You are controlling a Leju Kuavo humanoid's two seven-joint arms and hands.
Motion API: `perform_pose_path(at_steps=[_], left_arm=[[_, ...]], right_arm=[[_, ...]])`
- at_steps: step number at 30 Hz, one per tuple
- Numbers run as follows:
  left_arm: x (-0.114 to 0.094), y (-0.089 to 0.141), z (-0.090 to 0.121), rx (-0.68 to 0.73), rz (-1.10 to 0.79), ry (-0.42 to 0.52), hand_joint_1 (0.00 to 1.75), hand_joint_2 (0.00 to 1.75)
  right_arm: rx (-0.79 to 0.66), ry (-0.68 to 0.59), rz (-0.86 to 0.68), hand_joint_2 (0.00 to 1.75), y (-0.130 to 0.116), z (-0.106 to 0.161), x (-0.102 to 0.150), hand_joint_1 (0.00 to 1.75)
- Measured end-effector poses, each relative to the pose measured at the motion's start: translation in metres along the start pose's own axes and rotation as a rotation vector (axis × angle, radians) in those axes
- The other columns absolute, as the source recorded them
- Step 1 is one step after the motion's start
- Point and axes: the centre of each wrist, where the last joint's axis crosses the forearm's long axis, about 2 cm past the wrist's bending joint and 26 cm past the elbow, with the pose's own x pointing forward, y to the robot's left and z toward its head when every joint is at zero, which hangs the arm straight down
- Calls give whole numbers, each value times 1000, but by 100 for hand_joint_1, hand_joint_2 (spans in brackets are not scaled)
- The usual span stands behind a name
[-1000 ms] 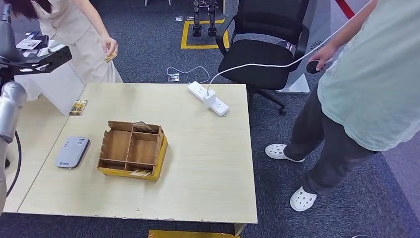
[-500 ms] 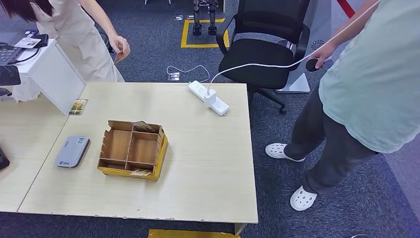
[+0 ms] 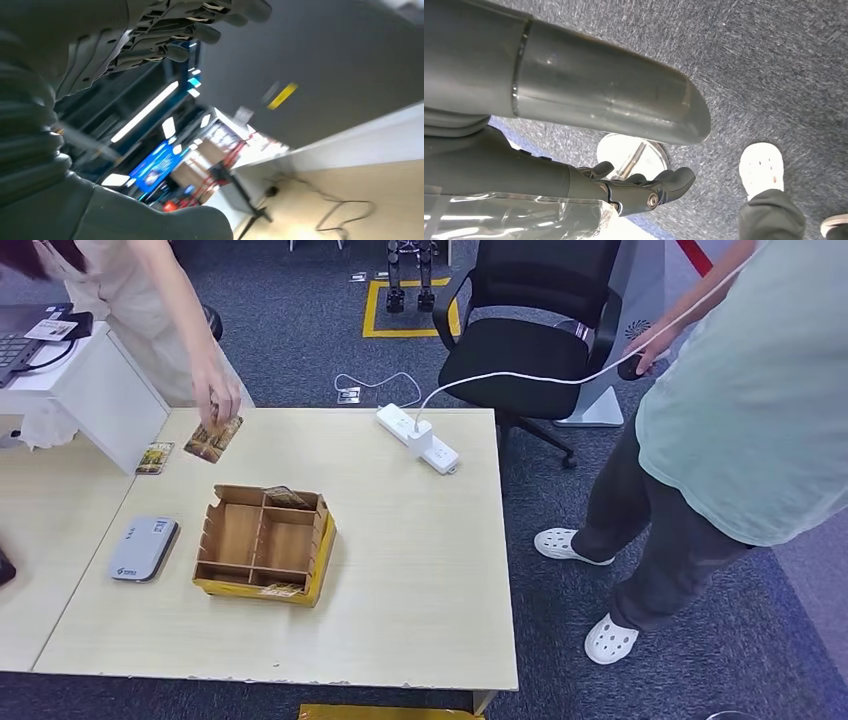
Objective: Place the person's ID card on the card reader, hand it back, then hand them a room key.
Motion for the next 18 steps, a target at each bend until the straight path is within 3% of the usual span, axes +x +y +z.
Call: perform_pose_path(at_steps=[5,10,12,15,18], left_arm=[[-31,-109,17,55,134,259,0,175],[-41,-234,43,63,187,538,0,175],[-40,-278,54,7,119,561,0,175],[-30,-335,68,-78,47,524,0,175],[-10,-385,87,-146,57,535,0,175]], right_arm=[[-5,31,-18,0,6,7,-7,0],[-3,50,-17,0,11,14,-13,0],[-1,55,-14,0,13,16,-14,0],[-1,65,-12,0,14,18,-16,0],[-4,74,-11,0,15,20,-18,0]])
